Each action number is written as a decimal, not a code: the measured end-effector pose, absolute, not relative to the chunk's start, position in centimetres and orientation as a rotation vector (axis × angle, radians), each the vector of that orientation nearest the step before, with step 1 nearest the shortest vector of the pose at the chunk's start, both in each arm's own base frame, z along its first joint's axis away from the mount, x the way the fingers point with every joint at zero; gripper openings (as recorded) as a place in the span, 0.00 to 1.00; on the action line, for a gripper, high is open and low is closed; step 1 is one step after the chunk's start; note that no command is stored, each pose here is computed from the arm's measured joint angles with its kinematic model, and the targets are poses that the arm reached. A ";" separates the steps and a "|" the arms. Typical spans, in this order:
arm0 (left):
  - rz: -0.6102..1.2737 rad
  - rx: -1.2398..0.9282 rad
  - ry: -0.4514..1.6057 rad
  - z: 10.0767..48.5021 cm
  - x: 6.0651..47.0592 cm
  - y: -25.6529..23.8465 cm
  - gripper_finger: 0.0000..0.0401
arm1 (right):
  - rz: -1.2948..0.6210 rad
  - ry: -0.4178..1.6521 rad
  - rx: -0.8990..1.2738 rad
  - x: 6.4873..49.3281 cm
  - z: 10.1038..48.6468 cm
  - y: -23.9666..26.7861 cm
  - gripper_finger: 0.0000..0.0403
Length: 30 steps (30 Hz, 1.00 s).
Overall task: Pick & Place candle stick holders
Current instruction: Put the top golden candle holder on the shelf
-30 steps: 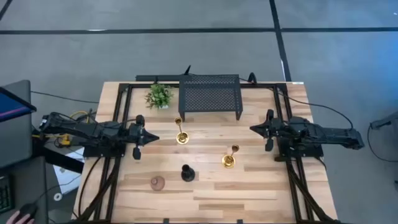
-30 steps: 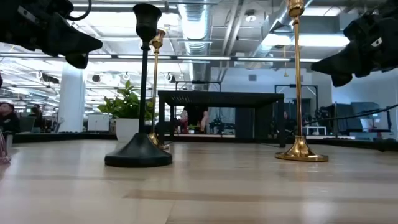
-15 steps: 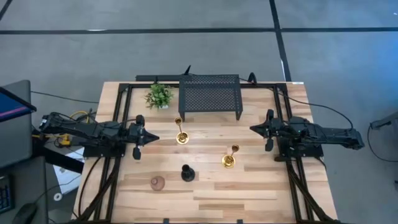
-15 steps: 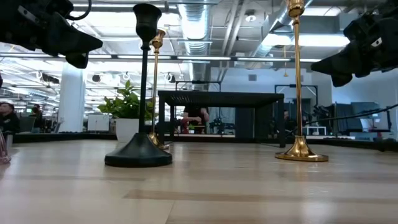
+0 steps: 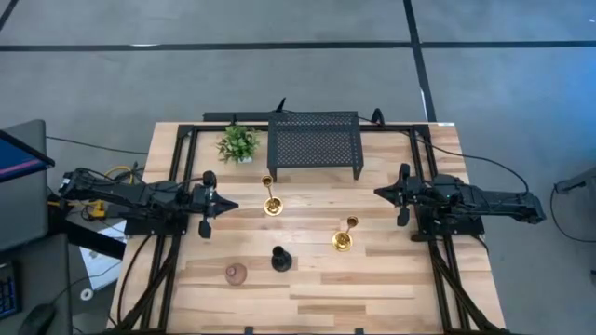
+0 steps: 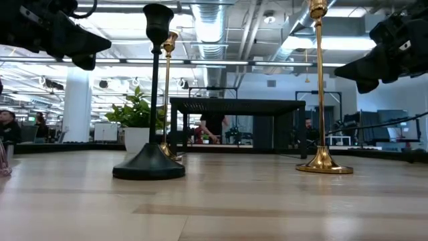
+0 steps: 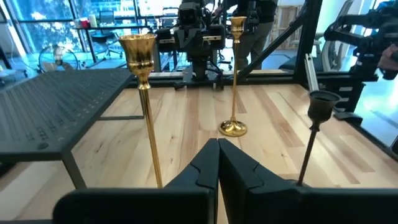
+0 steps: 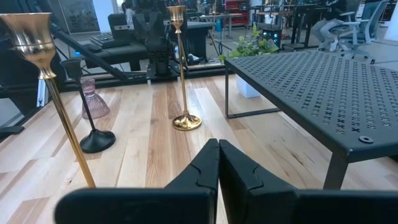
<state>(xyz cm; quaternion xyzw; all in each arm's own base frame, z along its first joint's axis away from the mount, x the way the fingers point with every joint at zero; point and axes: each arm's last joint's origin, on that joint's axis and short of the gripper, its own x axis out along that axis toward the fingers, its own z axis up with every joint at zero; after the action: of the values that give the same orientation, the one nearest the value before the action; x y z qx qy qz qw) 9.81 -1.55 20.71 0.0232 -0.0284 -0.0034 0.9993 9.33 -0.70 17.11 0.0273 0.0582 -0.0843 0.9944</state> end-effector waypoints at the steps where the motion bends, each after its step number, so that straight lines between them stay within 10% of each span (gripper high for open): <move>1: -0.005 0.052 -0.062 20.8 9.8 -1.5 0.01 | -0.169 0.116 0.055 9.3 17.1 -0.7 0.00; 30: 0.197 0.037 -0.019 20.0 14.6 -2.0 0.49 | -0.178 0.116 0.054 9.3 17.1 -0.7 0.00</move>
<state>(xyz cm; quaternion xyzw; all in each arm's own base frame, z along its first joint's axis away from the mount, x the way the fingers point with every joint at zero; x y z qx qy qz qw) 14.59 -2.01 20.00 0.0183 -0.0096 0.0985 0.9949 9.33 -0.72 17.12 0.0269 0.0577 -0.0887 0.9940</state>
